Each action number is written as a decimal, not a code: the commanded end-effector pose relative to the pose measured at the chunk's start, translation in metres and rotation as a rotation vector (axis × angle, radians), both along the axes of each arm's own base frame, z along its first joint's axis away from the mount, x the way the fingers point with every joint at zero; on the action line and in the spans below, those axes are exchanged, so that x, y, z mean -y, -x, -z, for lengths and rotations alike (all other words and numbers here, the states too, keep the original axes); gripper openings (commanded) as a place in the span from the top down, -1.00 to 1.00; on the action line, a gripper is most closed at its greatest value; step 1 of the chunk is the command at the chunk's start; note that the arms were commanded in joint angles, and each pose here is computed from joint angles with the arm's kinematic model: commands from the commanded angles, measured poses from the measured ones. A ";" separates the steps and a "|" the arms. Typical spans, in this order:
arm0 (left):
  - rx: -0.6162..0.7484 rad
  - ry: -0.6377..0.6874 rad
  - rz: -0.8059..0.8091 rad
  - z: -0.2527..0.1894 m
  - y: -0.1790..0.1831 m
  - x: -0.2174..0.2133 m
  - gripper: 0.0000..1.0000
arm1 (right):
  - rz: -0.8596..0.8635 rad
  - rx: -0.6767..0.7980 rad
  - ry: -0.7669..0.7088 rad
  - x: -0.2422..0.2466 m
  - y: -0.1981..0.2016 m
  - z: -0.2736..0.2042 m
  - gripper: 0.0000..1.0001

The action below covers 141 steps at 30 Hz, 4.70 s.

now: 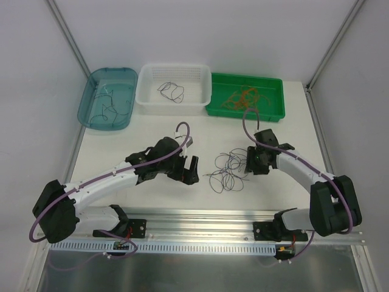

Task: Untangle the cables

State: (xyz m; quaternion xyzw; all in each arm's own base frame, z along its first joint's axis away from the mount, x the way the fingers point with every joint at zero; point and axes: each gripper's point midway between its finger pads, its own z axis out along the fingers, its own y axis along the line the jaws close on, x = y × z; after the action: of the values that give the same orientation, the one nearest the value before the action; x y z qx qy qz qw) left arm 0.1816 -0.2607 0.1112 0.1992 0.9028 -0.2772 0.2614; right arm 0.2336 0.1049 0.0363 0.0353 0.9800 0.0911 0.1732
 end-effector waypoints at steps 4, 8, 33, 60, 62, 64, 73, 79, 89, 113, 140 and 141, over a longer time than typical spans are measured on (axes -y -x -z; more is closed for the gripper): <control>-0.021 0.052 -0.049 -0.007 0.004 0.010 -0.98 | -0.014 0.045 0.037 0.007 -0.007 -0.002 0.39; -0.034 0.052 -0.059 -0.003 0.009 0.007 -0.98 | 0.016 0.074 0.088 0.017 -0.007 -0.010 0.38; -0.015 0.083 -0.062 -0.008 0.017 0.001 -0.98 | -0.014 0.155 0.112 0.014 -0.023 -0.049 0.99; 0.450 0.401 0.081 -0.117 0.006 0.015 -0.98 | -0.550 0.852 -0.717 -0.135 0.040 -0.443 0.99; 0.535 0.466 0.099 -0.133 0.001 0.024 -0.98 | -0.540 0.834 -0.742 -0.139 0.042 -0.443 0.99; 0.597 0.505 0.108 -0.144 -0.006 0.036 -0.98 | -0.533 0.828 -0.761 -0.141 0.043 -0.444 0.99; 0.784 0.434 0.114 -0.141 -0.050 0.096 -0.99 | -0.483 0.800 -0.872 -0.149 0.050 -0.453 0.99; 0.894 0.441 0.186 -0.131 -0.060 0.136 -0.98 | -0.461 0.792 -0.912 -0.148 0.057 -0.458 0.99; 0.858 0.463 0.115 -0.097 -0.089 0.179 -0.98 | -0.416 0.788 -0.979 -0.146 0.063 -0.463 0.99; 0.702 0.904 0.109 -0.171 -0.035 0.166 -0.05 | -0.238 0.755 -0.805 -0.128 0.033 -0.402 0.99; 0.635 0.642 -0.112 -0.201 -0.043 0.091 1.00 | -0.127 0.589 -0.306 -0.064 0.004 -0.269 -0.39; 0.637 0.634 -0.132 -0.207 -0.043 0.084 1.00 | -0.124 0.601 -0.294 -0.061 0.000 -0.265 -0.39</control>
State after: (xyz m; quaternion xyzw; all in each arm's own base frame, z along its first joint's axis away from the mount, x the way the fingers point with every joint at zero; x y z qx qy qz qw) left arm 0.2213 -0.3620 0.3043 0.1534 0.6300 -0.4730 0.5965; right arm 0.2324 0.1852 0.3146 -0.0159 0.8554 0.2896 0.4292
